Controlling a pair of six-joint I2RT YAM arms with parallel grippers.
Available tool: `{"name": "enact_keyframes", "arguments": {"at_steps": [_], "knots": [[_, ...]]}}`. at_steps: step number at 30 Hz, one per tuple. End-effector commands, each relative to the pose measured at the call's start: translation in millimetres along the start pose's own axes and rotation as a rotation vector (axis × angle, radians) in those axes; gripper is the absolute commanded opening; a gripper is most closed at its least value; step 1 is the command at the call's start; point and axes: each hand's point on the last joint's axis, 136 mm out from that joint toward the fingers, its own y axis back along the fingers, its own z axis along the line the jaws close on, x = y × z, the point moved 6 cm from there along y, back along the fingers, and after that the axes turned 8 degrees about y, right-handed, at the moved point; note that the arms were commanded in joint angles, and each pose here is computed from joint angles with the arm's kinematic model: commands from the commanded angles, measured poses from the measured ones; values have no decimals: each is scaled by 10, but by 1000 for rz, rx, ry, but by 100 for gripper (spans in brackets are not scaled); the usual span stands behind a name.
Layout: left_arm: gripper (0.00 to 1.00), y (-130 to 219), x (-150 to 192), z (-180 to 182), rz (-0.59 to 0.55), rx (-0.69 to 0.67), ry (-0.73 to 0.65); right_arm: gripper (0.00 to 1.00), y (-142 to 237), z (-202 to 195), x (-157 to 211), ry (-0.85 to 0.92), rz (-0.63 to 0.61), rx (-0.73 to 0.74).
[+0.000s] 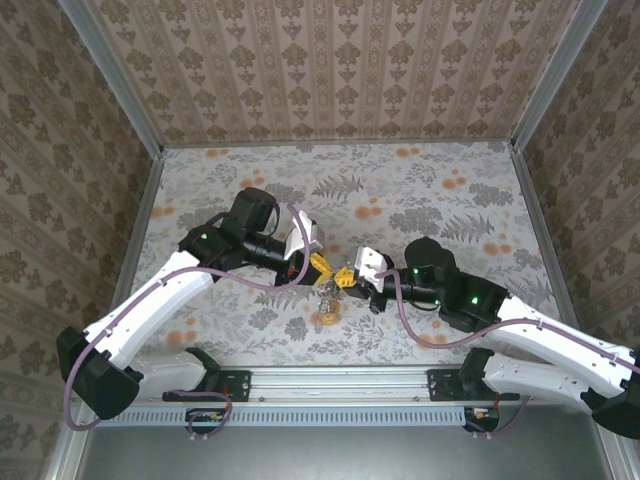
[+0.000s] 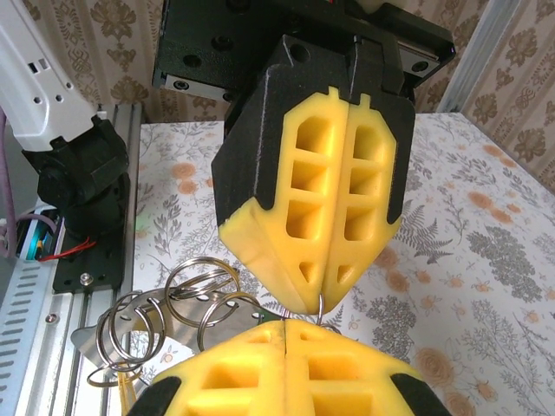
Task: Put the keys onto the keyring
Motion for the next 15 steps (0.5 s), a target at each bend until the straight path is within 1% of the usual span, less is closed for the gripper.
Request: {"name": "enact_keyframes", "arguments": {"at_steps": [1,8,15], "knots": [[0,23,-99,-37,-32,1,-59,2,29,30,-251,2,-96,-52],[0,19,-101,-51,-36,9,-59,2,87,39,-249,-7,-113,-45],[0,12,-82,-46,-29,5,-56,2,68,25,-261,-16,-125,-53]]}}
